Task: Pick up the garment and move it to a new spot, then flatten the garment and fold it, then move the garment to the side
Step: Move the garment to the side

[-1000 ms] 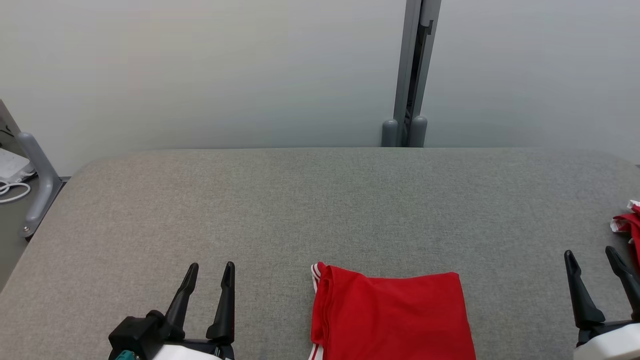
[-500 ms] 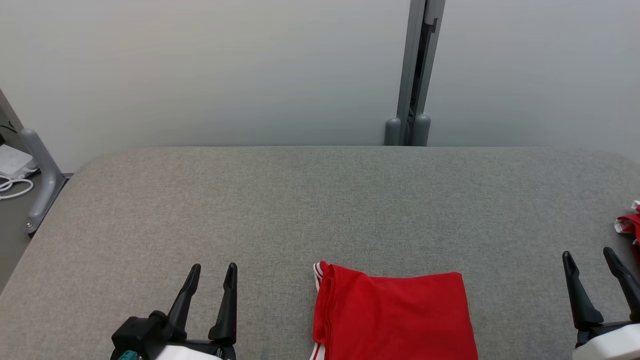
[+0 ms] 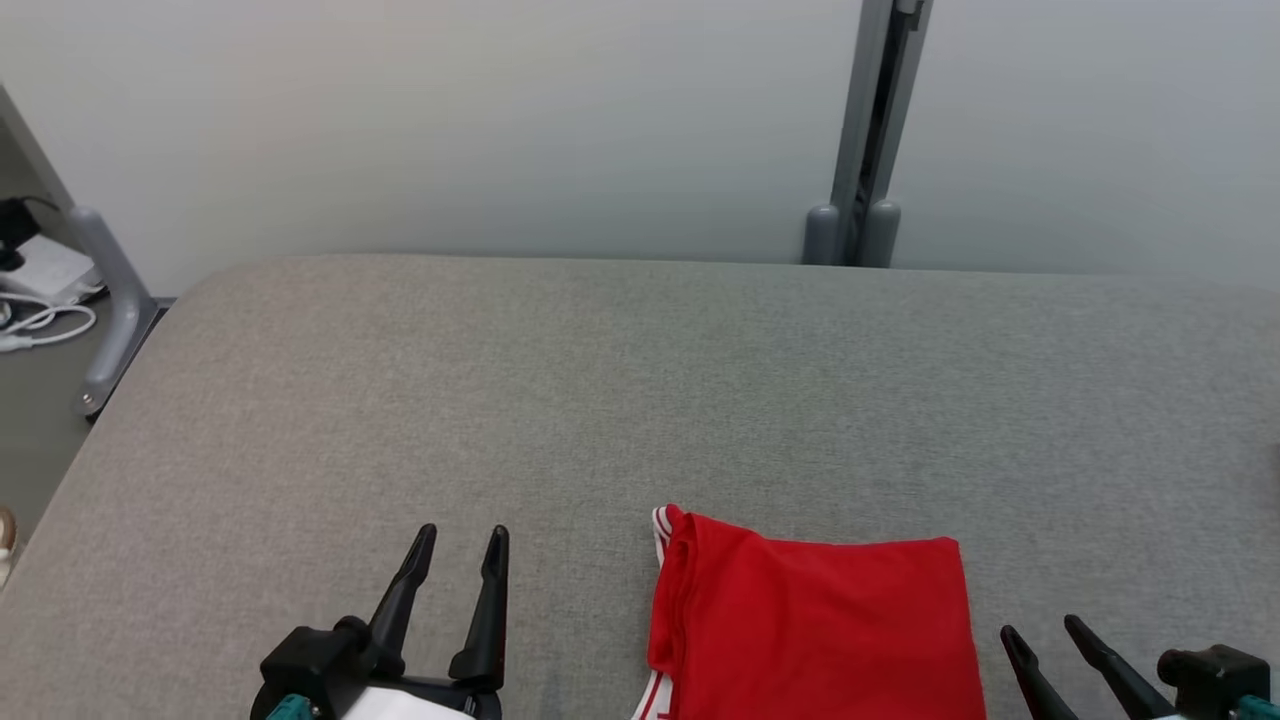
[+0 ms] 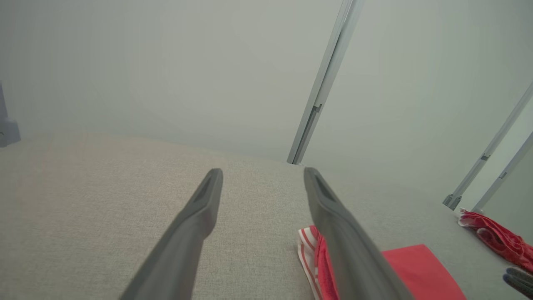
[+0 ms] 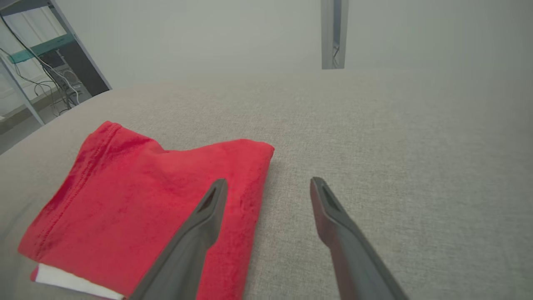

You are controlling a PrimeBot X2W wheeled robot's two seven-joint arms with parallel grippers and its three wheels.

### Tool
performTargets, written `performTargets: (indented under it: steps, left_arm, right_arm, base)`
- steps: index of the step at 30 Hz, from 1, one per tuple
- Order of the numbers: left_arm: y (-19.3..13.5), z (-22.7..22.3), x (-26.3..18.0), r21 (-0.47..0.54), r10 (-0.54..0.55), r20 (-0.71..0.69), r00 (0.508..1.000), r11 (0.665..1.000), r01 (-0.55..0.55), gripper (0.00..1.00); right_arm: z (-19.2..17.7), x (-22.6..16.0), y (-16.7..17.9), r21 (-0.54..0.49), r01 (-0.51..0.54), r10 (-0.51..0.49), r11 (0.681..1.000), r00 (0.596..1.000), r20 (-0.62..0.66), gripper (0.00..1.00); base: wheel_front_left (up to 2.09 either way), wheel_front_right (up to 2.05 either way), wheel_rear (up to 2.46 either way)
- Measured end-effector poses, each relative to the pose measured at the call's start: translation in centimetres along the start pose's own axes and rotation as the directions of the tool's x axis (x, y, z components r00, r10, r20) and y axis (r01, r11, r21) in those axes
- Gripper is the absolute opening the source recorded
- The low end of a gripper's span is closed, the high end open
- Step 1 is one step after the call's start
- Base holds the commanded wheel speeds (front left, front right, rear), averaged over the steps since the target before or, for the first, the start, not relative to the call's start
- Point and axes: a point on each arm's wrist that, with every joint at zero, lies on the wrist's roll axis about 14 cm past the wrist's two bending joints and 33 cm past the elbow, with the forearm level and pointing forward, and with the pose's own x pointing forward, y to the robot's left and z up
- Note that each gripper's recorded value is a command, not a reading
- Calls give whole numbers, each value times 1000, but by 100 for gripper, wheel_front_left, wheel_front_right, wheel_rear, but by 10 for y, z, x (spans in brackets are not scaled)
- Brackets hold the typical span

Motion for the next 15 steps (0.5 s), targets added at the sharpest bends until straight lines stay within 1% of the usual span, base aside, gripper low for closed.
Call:
performTargets:
  steps: [5, 10, 12, 15]
  left_arm:
    - [3, -4, -1, 5, 21, -13, 1000, 1000, -21, 100]
    - [8, -6, -1, 14, 49, -22, 999, 999, -49, 100]
    - [9, -6, 0, 17, 59, -21, 998, 998, -59, 100]
    - [13, -5, -1, 21, 78, -21, 997, 997, -78, 100]
  right_arm:
    - [-23, 11, 9, 67, -50, 57, 996, 993, -103, 100]
    - [-35, 25, 15, 134, -74, 95, 988, 982, -163, 100]
    - [-41, 28, 17, 147, -86, 114, 985, 974, -197, 100]
    - [-51, 32, 28, 196, -109, 156, 975, 958, -240, 100]
  base:
    - [0, 0, 0]
    - [0, 0, 0]
    - [0, 0, 0]
    - [0, 0, 0]
